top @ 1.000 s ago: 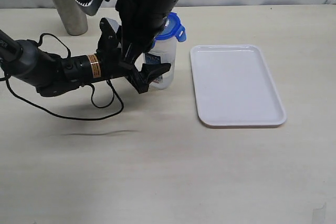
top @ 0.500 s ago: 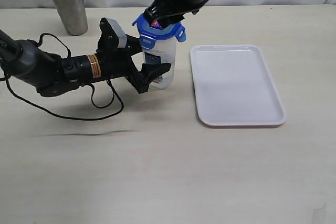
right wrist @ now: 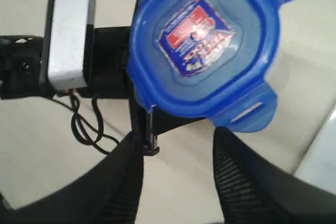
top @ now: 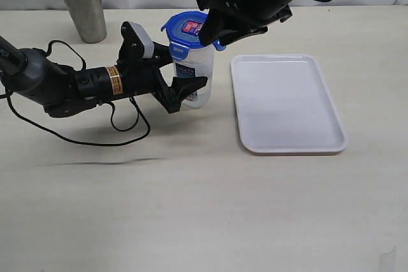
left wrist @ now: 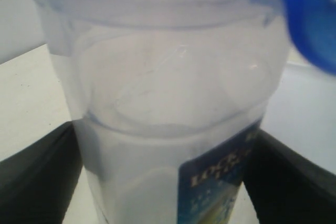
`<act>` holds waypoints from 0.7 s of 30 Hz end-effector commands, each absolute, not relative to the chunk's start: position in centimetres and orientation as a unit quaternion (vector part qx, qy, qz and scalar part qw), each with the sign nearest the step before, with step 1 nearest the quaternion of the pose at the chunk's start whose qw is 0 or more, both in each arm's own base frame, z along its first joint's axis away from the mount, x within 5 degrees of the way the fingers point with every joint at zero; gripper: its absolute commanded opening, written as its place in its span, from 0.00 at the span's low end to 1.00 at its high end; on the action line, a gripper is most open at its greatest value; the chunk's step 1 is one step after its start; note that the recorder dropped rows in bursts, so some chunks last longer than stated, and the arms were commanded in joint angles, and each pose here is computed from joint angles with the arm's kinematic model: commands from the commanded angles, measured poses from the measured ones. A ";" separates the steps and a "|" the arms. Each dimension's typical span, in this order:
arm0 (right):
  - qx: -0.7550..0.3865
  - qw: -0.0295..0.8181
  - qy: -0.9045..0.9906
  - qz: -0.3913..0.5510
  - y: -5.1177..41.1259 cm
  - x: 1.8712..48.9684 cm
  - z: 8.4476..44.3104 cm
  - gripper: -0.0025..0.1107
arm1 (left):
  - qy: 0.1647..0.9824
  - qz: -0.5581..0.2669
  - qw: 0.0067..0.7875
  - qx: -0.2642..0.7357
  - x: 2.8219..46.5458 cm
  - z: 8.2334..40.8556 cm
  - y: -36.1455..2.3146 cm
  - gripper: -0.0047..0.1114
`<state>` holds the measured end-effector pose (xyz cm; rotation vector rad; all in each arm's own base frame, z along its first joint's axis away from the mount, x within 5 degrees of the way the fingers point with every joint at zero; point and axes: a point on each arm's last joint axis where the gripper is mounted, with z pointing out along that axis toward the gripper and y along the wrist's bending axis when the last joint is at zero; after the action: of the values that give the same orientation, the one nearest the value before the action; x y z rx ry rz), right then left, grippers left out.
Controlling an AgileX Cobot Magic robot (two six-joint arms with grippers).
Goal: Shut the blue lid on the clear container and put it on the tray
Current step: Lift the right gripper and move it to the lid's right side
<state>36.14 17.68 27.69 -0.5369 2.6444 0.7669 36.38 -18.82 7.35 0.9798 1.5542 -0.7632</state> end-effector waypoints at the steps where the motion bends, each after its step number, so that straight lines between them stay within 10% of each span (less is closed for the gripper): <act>1: -0.144 0.195 0.928 0.283 17.5 36.3 26.9 0.38 | 0.664 -0.318 0.532 0.419 36.1 6.9 -18.8 0.04; 12: -0.129 0.216 0.925 0.283 17.4 36.7 26.9 0.38 | 0.664 -0.319 0.530 0.419 36.1 6.8 -18.8 0.04; 21: -0.400 0.329 0.839 0.169 16.6 35.4 31.2 0.38 | 0.665 -0.320 0.530 0.418 36.1 6.8 -18.8 0.04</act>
<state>36.17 16.99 29.01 -0.8360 2.3561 0.5577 36.38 -18.82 7.35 0.9798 1.5542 -0.7632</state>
